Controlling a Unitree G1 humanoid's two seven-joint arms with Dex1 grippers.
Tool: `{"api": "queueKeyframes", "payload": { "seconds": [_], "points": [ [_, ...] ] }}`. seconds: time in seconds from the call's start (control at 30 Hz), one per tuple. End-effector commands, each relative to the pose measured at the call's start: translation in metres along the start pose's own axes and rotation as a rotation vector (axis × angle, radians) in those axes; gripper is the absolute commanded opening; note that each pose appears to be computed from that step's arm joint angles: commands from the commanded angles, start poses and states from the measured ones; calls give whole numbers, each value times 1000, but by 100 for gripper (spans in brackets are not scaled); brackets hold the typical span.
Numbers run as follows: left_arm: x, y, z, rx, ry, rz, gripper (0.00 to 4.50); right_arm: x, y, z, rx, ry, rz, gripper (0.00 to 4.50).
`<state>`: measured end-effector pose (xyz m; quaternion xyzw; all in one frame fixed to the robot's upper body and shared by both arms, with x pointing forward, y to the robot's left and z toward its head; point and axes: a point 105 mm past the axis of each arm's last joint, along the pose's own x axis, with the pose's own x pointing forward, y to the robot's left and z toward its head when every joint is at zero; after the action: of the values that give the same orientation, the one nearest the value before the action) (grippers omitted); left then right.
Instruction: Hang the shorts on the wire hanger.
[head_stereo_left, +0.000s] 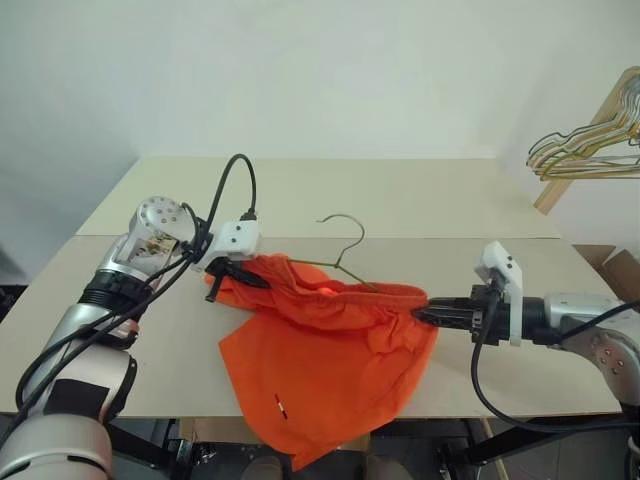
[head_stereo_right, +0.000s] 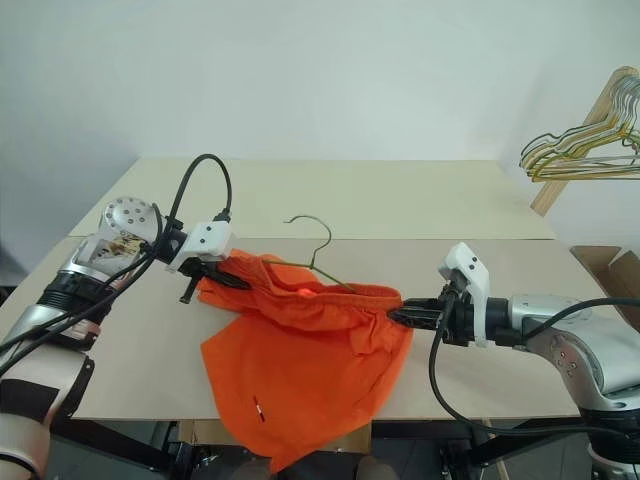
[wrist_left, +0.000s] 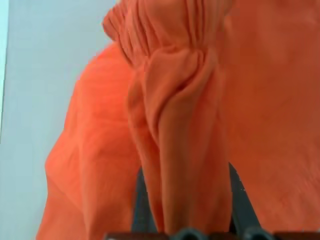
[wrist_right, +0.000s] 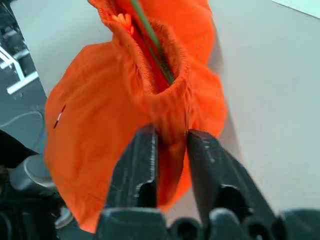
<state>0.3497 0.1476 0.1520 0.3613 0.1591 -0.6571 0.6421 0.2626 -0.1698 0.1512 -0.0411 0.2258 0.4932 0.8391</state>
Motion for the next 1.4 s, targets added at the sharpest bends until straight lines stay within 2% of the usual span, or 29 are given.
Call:
{"api": "queueKeyframes", "payload": {
  "seconds": [0.03, 0.17, 0.43, 0.6, 0.83, 0.97, 1.13, 1.23, 1.4],
  "points": [
    [-9, 11, 14, 23, -43, 61, 0, -1, 2, 11, -85, 8, -10, 228],
    [-8, 9, 15, 23, -53, 54, 0, -9, -1, 10, -89, 24, -36, 351],
    [-6, 5, 16, 25, -74, 26, 0, -38, -9, 25, -138, 69, -159, 351],
    [-1, 5, 21, 41, -96, 9, 0, -24, 3, 39, -219, 112, -131, 351],
    [3, 7, 28, 54, -115, 3, 0, -8, 3, 29, -221, 174, -105, 351],
    [3, 4, 26, 57, -109, -6, 0, -23, -3, 38, -188, 123, -150, 351],
    [1, 3, 20, 43, -87, -2, 0, -42, 16, 56, -199, 44, -80, 351],
    [0, 4, 19, 39, -86, 0, 0, -39, 32, 48, -249, 103, -43, 351],
    [-2, 4, 21, 34, -91, 1, 0, -22, 29, 24, -375, 233, -189, 351]
  ]
}}
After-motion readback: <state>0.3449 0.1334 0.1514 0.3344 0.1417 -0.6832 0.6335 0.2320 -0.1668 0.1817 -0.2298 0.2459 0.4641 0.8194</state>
